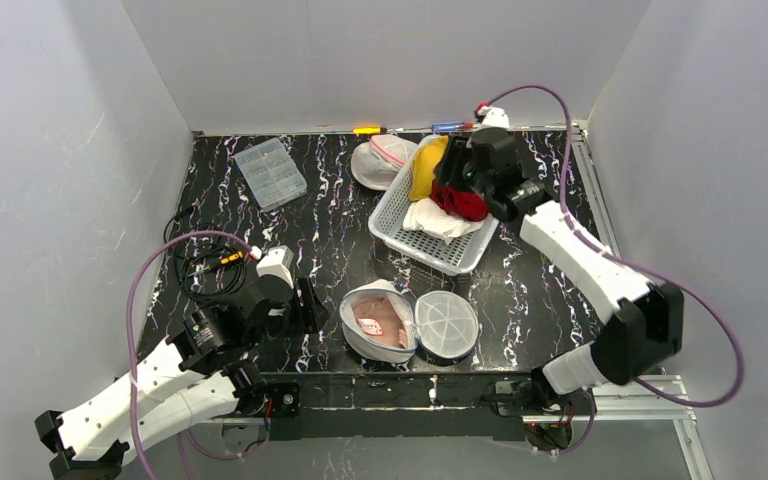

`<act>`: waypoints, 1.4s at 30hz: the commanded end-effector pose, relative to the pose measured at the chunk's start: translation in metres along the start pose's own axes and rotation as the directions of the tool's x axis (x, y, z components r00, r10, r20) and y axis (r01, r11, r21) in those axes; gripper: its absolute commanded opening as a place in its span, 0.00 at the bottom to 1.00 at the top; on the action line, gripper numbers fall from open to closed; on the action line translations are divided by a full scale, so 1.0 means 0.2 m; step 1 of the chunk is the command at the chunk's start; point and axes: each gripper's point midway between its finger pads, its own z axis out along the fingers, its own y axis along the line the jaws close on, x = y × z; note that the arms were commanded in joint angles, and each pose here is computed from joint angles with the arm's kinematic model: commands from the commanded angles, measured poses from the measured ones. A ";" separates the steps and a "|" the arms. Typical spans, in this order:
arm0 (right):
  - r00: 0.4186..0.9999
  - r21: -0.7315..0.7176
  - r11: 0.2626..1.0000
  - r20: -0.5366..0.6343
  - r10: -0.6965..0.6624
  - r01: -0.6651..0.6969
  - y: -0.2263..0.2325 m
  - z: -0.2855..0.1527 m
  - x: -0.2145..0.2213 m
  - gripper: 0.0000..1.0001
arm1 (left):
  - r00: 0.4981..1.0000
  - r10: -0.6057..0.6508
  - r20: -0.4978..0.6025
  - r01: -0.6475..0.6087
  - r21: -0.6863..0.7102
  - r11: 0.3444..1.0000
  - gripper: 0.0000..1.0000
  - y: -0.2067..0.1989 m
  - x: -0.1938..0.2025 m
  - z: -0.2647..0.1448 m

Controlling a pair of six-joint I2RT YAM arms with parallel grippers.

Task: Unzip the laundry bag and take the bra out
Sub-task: Adjust the laundry bag at the center of the board.

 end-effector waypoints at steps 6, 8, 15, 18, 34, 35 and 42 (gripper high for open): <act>0.976 -0.238 0.946 0.045 -0.215 0.219 0.41 -0.59 0.43 0.65 | 0.994 0.046 0.095 -0.060 0.154 0.986 0.60 -0.16 -0.12 -0.04; 0.980 -0.315 0.933 -0.039 -0.197 0.175 0.40 -0.67 0.64 0.64 | 0.994 0.072 0.085 -0.086 0.179 0.980 0.62 -0.18 -0.11 -0.05; 0.947 -0.438 0.895 -0.243 -0.209 0.085 0.32 -0.83 1.06 0.61 | 0.992 0.115 -0.056 -0.104 0.174 0.979 0.60 -0.21 0.03 0.10; 0.933 -0.413 0.904 -0.268 -0.239 0.112 0.27 -0.82 1.17 0.62 | 0.990 0.102 -0.095 -0.085 0.168 0.982 0.56 -0.23 0.07 0.18; 0.959 -0.303 0.951 -0.245 -0.145 0.066 0.17 -0.71 1.26 0.63 | 0.992 0.048 -0.120 -0.048 0.005 0.999 0.00 -0.12 0.12 0.33; 0.961 -0.306 0.950 -0.242 -0.136 0.058 0.18 -0.71 1.25 0.63 | 0.993 0.043 -0.113 -0.042 0.010 0.999 0.00 -0.11 0.12 0.33; 0.965 -0.356 0.934 -0.232 -0.120 0.031 0.27 -0.70 1.24 0.63 | 0.992 0.037 -0.122 -0.032 0.038 0.999 0.00 -0.12 0.14 0.31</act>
